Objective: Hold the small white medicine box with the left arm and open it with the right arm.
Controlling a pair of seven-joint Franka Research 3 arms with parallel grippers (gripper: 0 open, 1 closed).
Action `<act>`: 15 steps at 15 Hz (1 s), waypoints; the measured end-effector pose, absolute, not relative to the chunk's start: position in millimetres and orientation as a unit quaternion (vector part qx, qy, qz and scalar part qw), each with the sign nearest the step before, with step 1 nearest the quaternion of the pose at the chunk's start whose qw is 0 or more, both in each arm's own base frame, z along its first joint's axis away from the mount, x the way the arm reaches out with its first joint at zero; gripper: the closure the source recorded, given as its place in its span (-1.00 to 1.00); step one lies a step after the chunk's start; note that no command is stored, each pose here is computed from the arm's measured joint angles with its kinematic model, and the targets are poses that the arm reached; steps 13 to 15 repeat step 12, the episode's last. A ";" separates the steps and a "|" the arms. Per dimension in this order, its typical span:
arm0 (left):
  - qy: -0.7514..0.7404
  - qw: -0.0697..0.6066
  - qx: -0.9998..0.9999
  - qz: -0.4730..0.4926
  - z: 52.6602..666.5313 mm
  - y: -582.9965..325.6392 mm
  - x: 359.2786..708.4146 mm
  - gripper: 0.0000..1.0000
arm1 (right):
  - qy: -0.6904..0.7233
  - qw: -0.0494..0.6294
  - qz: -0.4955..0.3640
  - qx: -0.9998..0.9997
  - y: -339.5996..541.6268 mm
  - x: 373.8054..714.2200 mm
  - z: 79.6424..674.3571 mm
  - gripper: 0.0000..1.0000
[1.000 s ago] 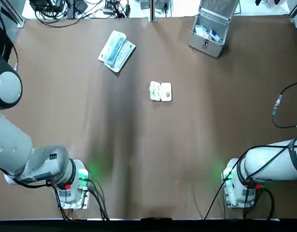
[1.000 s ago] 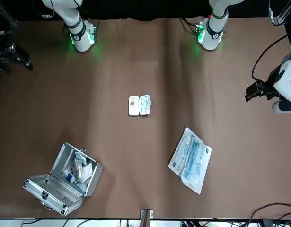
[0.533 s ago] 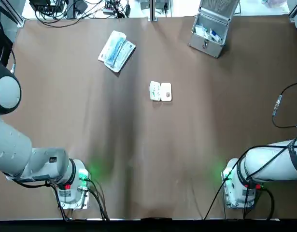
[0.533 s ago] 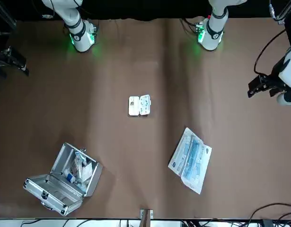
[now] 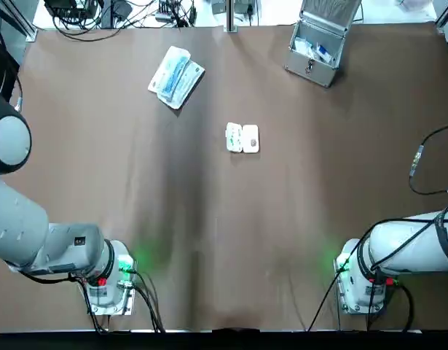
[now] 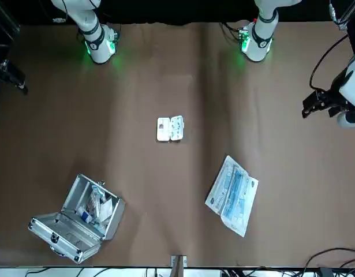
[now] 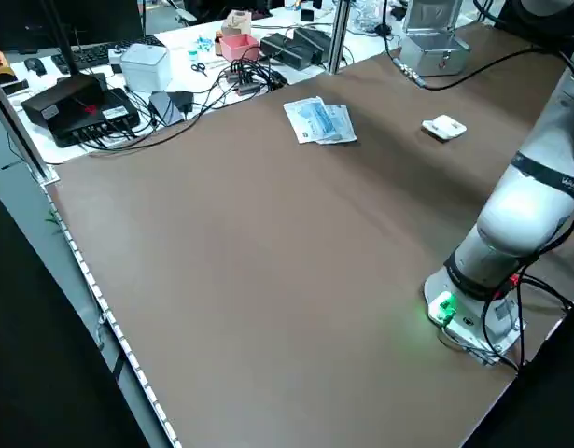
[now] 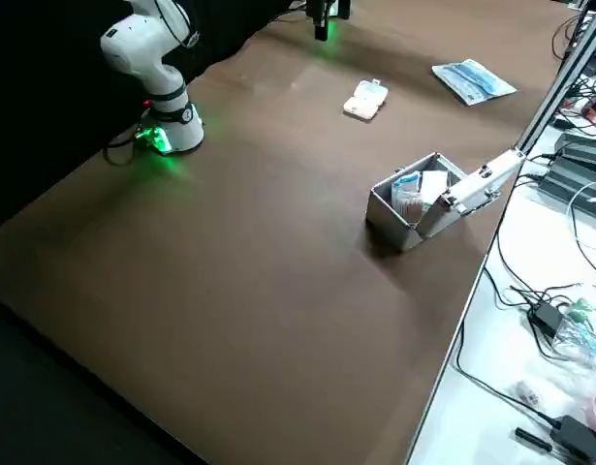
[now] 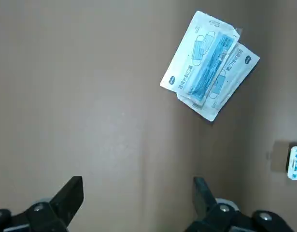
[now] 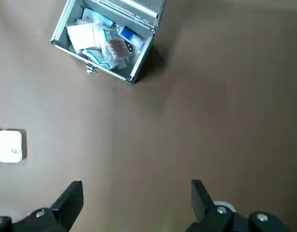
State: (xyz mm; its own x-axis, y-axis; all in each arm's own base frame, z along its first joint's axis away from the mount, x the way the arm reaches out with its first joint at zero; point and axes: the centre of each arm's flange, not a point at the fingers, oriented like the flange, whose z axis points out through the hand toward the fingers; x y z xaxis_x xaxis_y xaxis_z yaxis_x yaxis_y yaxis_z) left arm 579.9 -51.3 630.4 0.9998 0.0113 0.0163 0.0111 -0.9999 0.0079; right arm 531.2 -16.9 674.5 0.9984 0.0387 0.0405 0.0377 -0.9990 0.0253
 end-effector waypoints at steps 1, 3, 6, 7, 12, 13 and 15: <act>0.004 0.004 1.000 0.008 630.3 -52.5 579.8 -1.00 | 0.018 0.012 0.018 1.000 -17.7 531.2 672.3 -0.97; 0.001 0.004 1.000 0.008 630.2 -56.1 579.5 -1.00 | 0.019 0.012 0.014 1.000 -17.2 531.3 668.9 -0.97; -0.002 0.004 1.000 0.008 630.1 -59.2 579.1 -1.00 | 0.019 0.012 0.008 1.000 -17.5 531.5 662.9 -0.97; -0.001 0.004 1.000 0.008 630.1 -59.2 579.1 -1.00 | 0.019 0.012 0.006 1.000 -17.5 531.6 661.4 -0.97; -0.001 0.004 1.000 0.008 630.1 -58.9 579.2 -1.00 | 0.019 0.011 0.004 1.000 -17.5 531.6 659.3 -0.97; -0.001 0.004 1.000 0.008 630.1 -58.9 579.2 -1.00 | 0.019 0.011 0.004 1.000 -17.5 531.6 659.3 -0.97; -0.001 0.004 1.000 0.008 630.1 -58.9 579.2 -1.00 | 0.019 0.011 0.004 1.000 -17.5 531.6 659.3 -0.97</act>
